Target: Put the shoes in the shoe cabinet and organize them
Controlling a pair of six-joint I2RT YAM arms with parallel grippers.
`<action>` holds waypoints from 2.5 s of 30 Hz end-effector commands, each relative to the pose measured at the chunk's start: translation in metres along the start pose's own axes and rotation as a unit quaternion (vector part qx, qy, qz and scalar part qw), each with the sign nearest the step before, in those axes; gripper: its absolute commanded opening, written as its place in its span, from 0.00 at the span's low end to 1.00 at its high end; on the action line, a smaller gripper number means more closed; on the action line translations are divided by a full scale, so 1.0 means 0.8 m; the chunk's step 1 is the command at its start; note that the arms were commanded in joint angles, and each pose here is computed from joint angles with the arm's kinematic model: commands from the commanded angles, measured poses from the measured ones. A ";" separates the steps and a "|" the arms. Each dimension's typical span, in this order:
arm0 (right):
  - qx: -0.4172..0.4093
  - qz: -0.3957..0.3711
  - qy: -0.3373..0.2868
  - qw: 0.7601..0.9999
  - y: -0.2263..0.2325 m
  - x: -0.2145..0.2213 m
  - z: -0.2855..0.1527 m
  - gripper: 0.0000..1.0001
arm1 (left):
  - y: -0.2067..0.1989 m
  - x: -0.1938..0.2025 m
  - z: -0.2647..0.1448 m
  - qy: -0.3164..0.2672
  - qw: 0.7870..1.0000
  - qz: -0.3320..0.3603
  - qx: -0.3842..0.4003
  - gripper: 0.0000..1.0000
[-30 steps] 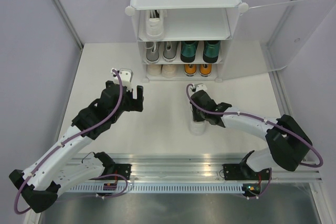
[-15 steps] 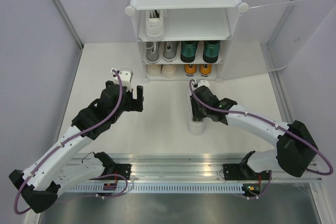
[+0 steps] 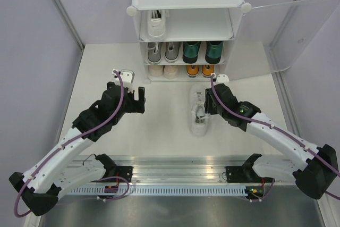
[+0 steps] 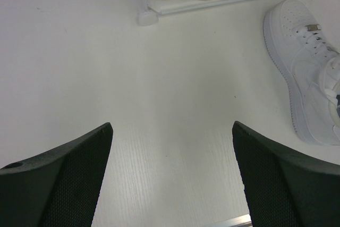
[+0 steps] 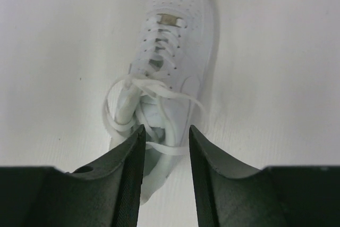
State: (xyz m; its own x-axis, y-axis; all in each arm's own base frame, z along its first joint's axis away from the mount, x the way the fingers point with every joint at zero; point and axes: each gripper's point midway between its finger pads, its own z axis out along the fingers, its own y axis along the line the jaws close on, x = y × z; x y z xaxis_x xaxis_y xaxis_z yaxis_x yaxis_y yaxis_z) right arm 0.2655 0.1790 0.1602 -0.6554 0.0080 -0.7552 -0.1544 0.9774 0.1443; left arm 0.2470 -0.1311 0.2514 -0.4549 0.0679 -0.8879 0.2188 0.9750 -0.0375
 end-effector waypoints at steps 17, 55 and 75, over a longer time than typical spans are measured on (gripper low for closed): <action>0.026 0.107 0.011 0.994 -0.056 0.053 0.046 0.39 | -0.007 -0.008 0.002 -0.009 1.000 0.007 0.015 0.95; -0.095 0.018 0.024 0.995 0.040 0.021 0.018 0.01 | -0.005 -0.011 0.000 -0.015 1.000 0.006 0.013 0.95; -0.010 -0.021 0.097 0.995 0.015 0.081 0.083 0.36 | -0.006 -0.013 -0.005 -0.020 1.000 0.003 0.019 0.95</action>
State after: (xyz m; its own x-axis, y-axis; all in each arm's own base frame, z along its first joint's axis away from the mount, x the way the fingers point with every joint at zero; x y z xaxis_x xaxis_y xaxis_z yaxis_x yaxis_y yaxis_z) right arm 0.2593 0.2101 0.0613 -0.8014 -0.0792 -0.5928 -0.2115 0.9647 0.1571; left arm 0.2456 -0.1339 0.2510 -0.4585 0.0685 -0.8861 0.2337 0.9712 -0.0458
